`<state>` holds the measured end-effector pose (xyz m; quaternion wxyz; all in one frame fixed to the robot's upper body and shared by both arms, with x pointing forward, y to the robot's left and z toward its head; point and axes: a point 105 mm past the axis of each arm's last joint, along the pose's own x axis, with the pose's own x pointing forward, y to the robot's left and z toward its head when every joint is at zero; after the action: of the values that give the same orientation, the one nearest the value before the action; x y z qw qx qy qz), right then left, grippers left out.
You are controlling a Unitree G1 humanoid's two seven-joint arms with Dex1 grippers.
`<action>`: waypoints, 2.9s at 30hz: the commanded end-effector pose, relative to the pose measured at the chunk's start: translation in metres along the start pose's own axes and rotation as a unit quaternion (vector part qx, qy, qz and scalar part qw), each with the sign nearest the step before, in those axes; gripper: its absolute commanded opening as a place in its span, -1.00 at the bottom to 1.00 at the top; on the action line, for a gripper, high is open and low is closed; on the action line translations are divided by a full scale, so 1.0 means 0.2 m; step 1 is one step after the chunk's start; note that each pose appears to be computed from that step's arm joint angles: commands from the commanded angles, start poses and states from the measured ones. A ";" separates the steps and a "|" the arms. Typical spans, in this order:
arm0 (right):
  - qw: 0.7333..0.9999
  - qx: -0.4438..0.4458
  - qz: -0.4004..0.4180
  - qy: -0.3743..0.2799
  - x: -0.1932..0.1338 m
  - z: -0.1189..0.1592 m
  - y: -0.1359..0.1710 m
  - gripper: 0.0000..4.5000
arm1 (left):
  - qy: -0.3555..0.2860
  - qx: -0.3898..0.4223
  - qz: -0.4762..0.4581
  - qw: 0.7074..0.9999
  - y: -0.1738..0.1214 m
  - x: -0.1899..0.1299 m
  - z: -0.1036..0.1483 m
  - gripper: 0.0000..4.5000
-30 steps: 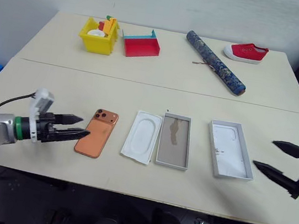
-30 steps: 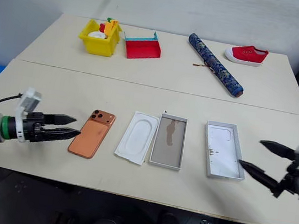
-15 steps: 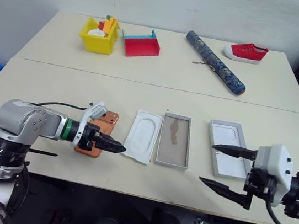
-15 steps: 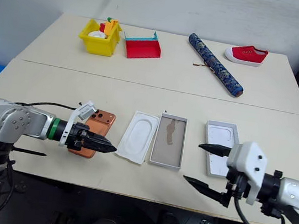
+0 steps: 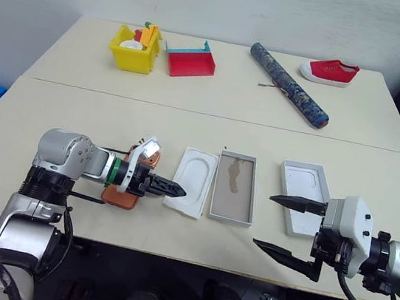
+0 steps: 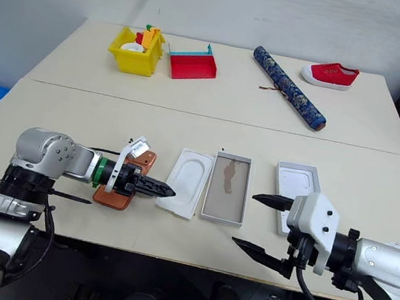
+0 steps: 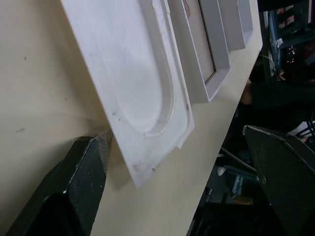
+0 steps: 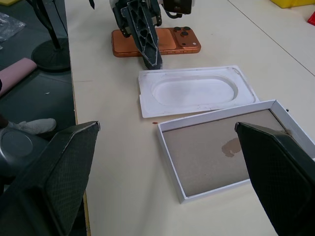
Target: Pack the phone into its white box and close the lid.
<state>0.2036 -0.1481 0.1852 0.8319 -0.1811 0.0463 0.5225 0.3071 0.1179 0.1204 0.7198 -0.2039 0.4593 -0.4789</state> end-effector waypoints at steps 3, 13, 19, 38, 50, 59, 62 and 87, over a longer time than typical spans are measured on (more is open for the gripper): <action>1.000 -0.017 0.000 -0.011 0.00 0.03 0.01 1.00 | -0.001 -0.021 -0.013 1.000 0.02 0.04 0.02 0.61; 1.000 -0.013 -0.009 -0.009 0.00 0.03 0.01 1.00 | -0.005 -0.053 -0.034 0.998 0.03 0.09 0.01 0.23; 1.000 -0.012 -0.014 -0.009 -0.01 0.03 0.00 1.00 | -0.018 -0.069 -0.037 0.997 0.04 0.12 0.01 -0.48; 0.996 -0.054 0.033 0.056 0.07 -0.12 -0.02 1.00 | -0.079 -0.048 -0.056 0.994 -0.05 -0.20 0.04 -0.99; 0.988 -0.073 0.067 0.118 0.26 -0.36 -0.12 0.16 | -0.099 -0.025 -0.050 0.993 -0.09 -0.44 -0.02 -1.00; 0.985 -0.099 0.093 0.107 0.28 -0.38 -0.12 -0.99 | -0.082 -0.016 -0.067 0.994 -0.12 -0.38 -0.06 -1.00; 0.983 -0.103 0.117 0.095 0.28 -0.33 -0.05 -0.99 | -0.072 -0.006 -0.083 0.994 -0.16 -0.35 -0.05 -1.00; 0.988 -0.082 0.100 0.089 0.20 -0.26 0.12 0.67 | 0.013 -0.011 -0.162 0.987 -0.34 0.11 -0.05 -1.00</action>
<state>0.2099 -0.1247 0.1006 0.7480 -0.2884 0.1213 0.5853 0.2675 0.0732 0.1464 0.6286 -0.2808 0.4417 -0.5753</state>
